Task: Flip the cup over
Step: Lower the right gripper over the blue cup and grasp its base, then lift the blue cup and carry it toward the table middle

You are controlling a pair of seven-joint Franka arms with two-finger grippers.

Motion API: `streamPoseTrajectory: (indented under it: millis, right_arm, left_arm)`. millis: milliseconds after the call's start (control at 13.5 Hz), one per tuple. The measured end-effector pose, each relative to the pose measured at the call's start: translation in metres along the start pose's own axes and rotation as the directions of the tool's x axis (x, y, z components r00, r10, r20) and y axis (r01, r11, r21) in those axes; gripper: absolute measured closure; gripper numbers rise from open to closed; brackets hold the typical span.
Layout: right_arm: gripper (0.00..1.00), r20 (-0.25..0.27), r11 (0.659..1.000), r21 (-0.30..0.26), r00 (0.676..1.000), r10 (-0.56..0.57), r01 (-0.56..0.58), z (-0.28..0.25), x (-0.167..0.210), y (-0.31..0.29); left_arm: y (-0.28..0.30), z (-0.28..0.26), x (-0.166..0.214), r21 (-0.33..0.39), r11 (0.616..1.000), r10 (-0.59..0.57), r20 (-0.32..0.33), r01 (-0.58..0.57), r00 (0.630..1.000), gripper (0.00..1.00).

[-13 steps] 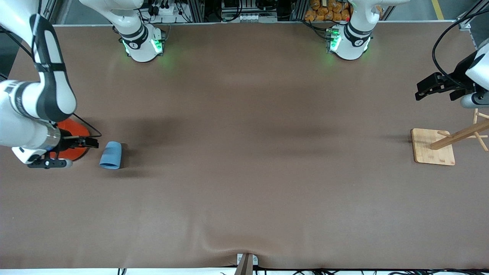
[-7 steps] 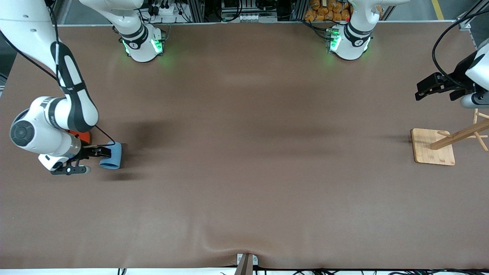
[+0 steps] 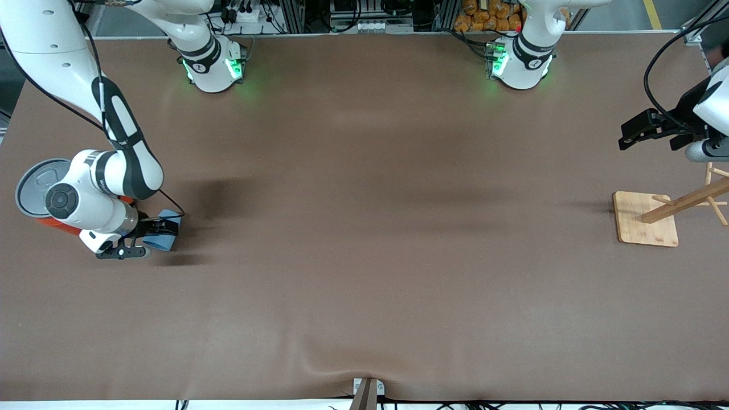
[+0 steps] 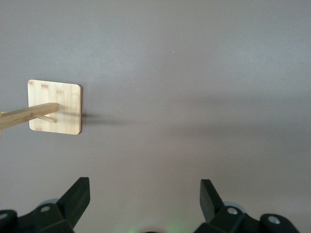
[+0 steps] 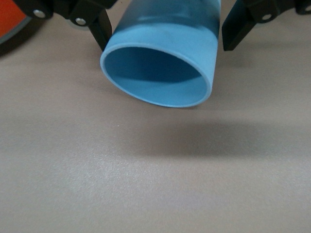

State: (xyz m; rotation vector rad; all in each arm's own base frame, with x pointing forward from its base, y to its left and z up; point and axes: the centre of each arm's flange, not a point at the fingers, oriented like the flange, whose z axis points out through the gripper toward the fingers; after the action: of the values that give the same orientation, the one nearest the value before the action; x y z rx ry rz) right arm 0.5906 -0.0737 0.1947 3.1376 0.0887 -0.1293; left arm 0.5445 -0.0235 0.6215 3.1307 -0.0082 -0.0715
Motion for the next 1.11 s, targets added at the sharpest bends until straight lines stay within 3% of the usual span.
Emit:
streamPoseTrajectory:
  millis: [223,371,520,891,1113]
  right_arm:
    - [0.00,-0.006,1.000,-0.002,1.000,-0.001,0.000,0.009,0.001,0.000]
    - [0.19,-0.007,1.000,-0.002,1.000,-0.001,0.001,0.009,0.001,0.000]
    - [0.20,-0.009,1.000,-0.002,1.000,-0.015,0.015,0.009,0.001,-0.001]
    - [0.20,-0.027,0.977,-0.012,0.976,-0.214,0.214,0.001,0.005,0.000]
    - [0.20,-0.054,0.926,-0.030,0.924,-0.377,0.376,-0.019,0.009,-0.004]
  left_arm:
    - [0.000,0.000,0.000,0.000,1.000,0.000,0.000,0.000,1.000,0.00]
    - [0.000,0.000,0.000,0.000,1.000,0.000,0.000,0.000,1.000,0.00]
    - [0.000,0.000,0.000,0.000,1.000,0.000,0.000,0.000,1.000,0.00]
    - [0.000,0.000,0.000,0.000,1.000,0.000,0.000,0.000,1.000,0.00]
    - [0.000,0.000,0.000,0.000,1.000,0.000,0.000,0.000,1.000,0.00]
